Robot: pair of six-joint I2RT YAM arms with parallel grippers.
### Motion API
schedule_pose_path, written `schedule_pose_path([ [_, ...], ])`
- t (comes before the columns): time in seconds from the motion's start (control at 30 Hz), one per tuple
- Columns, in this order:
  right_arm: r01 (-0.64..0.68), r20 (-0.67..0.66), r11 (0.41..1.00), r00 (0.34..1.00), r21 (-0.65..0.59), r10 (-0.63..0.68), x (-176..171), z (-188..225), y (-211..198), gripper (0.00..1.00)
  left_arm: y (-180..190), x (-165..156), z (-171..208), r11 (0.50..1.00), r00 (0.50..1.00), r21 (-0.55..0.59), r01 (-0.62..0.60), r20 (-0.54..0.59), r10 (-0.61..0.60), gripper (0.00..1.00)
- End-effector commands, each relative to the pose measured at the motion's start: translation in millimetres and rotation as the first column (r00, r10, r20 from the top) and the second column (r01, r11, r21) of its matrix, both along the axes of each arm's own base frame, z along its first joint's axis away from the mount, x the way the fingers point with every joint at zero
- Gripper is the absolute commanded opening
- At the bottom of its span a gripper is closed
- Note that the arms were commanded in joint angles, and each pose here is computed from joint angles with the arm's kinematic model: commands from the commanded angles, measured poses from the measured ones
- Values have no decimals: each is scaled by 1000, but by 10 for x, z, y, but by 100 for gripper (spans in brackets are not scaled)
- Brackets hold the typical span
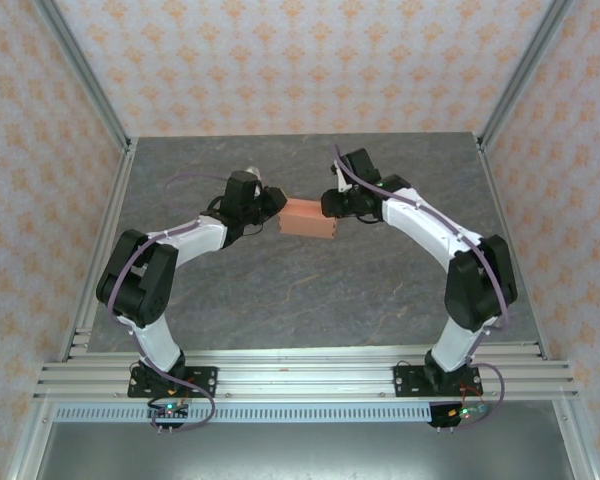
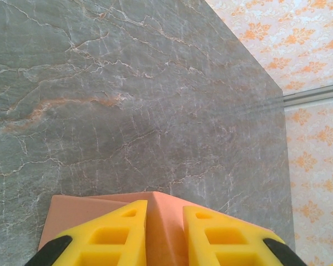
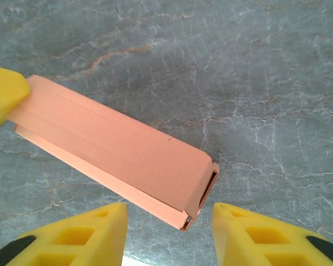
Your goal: Fold the paper box
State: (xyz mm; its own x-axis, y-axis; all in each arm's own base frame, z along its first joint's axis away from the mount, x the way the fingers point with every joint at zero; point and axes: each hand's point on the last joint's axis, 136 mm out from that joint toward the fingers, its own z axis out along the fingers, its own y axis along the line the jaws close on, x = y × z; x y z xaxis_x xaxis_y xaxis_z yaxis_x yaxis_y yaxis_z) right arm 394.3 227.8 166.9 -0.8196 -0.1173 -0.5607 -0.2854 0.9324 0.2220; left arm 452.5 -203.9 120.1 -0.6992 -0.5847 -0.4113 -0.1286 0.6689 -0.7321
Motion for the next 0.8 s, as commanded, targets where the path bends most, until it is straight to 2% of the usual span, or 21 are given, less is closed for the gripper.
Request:
schedule_pose_path([
  [0.0,58,29,998,998,36,-59,23,183,-146,45,190,-560,-858,988,957,153,35,-290,11,20],
  [0.17,172,-64,968,985,182,-163,196,170,-229,47,194,-555,-834,987,959,157,35,-283,11,20],
  [0.37,244,-194,928,962,282,-194,308,-32,-85,47,192,-554,-822,987,960,156,33,-281,12,20],
  [0.53,286,-276,870,944,401,-182,331,-152,64,46,195,-566,-814,987,960,159,34,-280,12,20],
  [0.77,324,-320,845,927,426,-195,285,-270,68,47,203,-575,-787,986,962,163,32,-272,14,20],
])
